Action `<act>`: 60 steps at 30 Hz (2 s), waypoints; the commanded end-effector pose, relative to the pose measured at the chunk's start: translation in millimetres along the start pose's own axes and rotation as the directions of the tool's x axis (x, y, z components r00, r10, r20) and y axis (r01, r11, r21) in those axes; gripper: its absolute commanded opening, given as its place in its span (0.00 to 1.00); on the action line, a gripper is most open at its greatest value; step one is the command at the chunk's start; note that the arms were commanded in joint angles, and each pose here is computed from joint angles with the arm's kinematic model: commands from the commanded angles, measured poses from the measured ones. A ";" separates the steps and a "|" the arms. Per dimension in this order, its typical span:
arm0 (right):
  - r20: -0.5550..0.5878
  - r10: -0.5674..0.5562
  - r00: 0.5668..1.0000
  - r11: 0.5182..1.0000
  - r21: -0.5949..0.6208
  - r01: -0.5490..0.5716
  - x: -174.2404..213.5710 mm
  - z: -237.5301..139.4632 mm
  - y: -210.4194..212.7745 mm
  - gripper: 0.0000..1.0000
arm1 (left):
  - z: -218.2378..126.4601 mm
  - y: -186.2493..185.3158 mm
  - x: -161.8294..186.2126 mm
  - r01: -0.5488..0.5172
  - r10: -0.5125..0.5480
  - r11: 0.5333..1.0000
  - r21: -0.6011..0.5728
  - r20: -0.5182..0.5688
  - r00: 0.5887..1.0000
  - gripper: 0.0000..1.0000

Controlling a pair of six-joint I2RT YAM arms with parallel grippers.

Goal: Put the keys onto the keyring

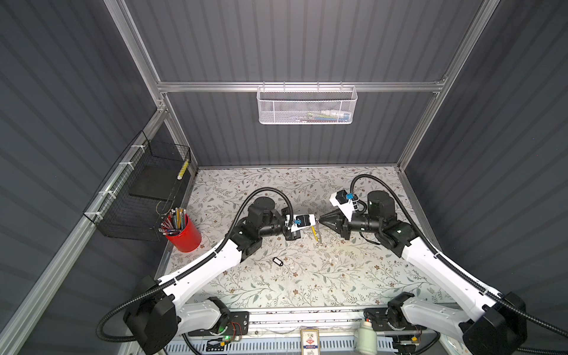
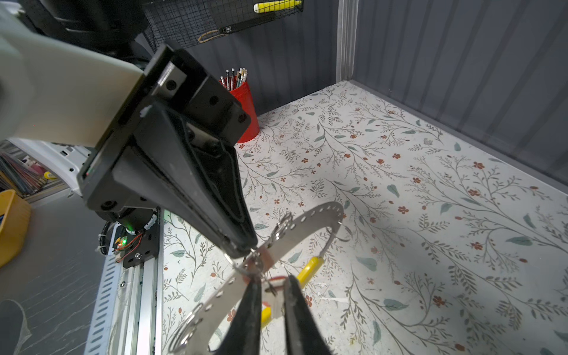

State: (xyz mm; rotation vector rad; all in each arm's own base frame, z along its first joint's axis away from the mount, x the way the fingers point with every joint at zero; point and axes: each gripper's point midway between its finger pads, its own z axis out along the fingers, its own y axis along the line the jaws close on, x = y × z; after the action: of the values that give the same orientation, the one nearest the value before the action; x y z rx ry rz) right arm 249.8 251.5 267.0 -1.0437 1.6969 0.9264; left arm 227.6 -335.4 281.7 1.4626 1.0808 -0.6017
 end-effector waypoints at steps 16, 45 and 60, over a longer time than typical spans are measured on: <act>0.128 -0.368 0.921 0.928 -0.007 0.372 -22.7 -35.6 29.2 0.29 | 1.8 1.8 -39.4 0.153 -0.183 0.976 0.157 0.200 0.963 0.00; 0.153 -0.356 0.922 0.924 -0.091 0.372 -20.9 -23.7 33.4 0.11 | 3.3 0.0 -44.5 0.170 -0.212 0.965 0.202 0.210 0.955 0.00; 0.058 -0.302 0.951 0.948 -0.085 0.307 -14.3 -26.2 29.4 0.00 | 2.5 11.3 -23.5 0.064 -0.070 0.993 0.102 0.053 0.996 0.33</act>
State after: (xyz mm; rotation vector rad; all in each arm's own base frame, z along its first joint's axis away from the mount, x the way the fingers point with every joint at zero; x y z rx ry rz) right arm 219.1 243.6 288.2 -1.2871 1.3753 0.8322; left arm 217.4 -349.6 302.5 1.4575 1.0682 -0.8920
